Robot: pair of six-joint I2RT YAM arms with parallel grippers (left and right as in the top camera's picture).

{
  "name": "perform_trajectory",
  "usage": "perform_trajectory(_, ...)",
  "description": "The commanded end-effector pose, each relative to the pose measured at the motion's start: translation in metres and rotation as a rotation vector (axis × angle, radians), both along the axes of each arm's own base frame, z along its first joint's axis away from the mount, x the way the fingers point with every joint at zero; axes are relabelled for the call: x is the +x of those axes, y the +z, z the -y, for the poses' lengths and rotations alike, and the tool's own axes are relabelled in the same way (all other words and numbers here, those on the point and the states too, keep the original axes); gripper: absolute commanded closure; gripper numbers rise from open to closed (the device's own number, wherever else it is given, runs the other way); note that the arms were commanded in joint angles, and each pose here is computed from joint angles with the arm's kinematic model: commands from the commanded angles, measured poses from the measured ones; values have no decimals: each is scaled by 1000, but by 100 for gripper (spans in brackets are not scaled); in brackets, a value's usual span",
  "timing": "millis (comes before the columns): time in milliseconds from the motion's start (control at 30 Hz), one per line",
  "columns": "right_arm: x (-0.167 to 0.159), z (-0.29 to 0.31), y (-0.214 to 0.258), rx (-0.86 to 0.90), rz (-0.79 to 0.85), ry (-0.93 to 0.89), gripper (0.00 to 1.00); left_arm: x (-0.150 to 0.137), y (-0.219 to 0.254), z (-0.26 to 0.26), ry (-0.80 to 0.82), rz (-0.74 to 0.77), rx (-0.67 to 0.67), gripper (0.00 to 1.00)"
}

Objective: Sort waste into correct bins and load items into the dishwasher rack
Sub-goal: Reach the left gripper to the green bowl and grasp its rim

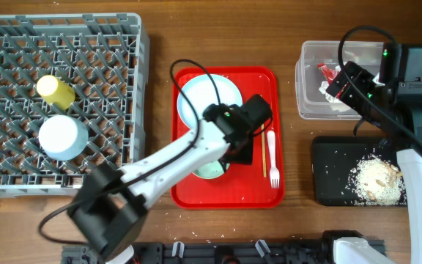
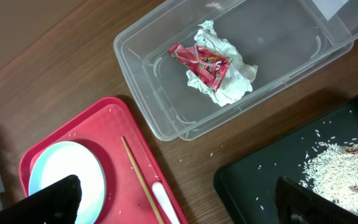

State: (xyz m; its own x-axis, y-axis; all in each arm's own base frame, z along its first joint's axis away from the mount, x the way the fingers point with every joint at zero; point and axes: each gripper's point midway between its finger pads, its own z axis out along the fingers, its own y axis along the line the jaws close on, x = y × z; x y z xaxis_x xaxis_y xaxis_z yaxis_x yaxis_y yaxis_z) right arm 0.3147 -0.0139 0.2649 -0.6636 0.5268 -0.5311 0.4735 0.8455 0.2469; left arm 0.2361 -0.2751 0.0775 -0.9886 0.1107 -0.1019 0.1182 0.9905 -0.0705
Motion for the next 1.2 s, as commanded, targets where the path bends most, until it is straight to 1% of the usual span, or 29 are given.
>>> perform_trajectory(0, 2, 5, 0, -23, -4, -6, 0, 1, -26, 9, 8, -7, 41, 33)
perform_trajectory(33, 2, 5, 0, -23, -4, -6, 0, 2, -41, 11, 6, -21, 58, 35)
perform_trajectory(167, 2, 5, 0, -23, -4, -6, 0, -1, -61, 7, 5, -56, 104, 40)
perform_trajectory(367, 2, 5, 0, -23, -4, -6, 0, -3, -72, 4, 5, -71, 130, 64)
perform_trajectory(467, 2, 5, 0, -23, -4, -6, 0, 2, -71, 0, 6, -45, 152, 73)
perform_trajectory(533, 2, 5, 0, -23, -4, -6, 0, 3, -71, -2, 10, -45, 156, 80)
perform_trajectory(600, 2, 5, 0, -23, -4, -6, 0, 3, -71, -3, 12, -46, 157, 83)
perform_trajectory(700, 2, 5, 0, -23, -4, -6, 0, 4, -70, -4, 17, -48, 158, 84)
perform_trajectory(867, 2, 5, 0, -23, -4, -6, 0, 2, -65, -6, 17, -49, 160, 89)
perform_trajectory(933, 2, 5, 0, -23, -4, -6, 0, 3, -61, -6, 17, -41, 151, 96)
perform_trajectory(1167, 2, 5, 0, -23, -4, -6, 0, 1, -55, -7, 17, -42, 151, 96)
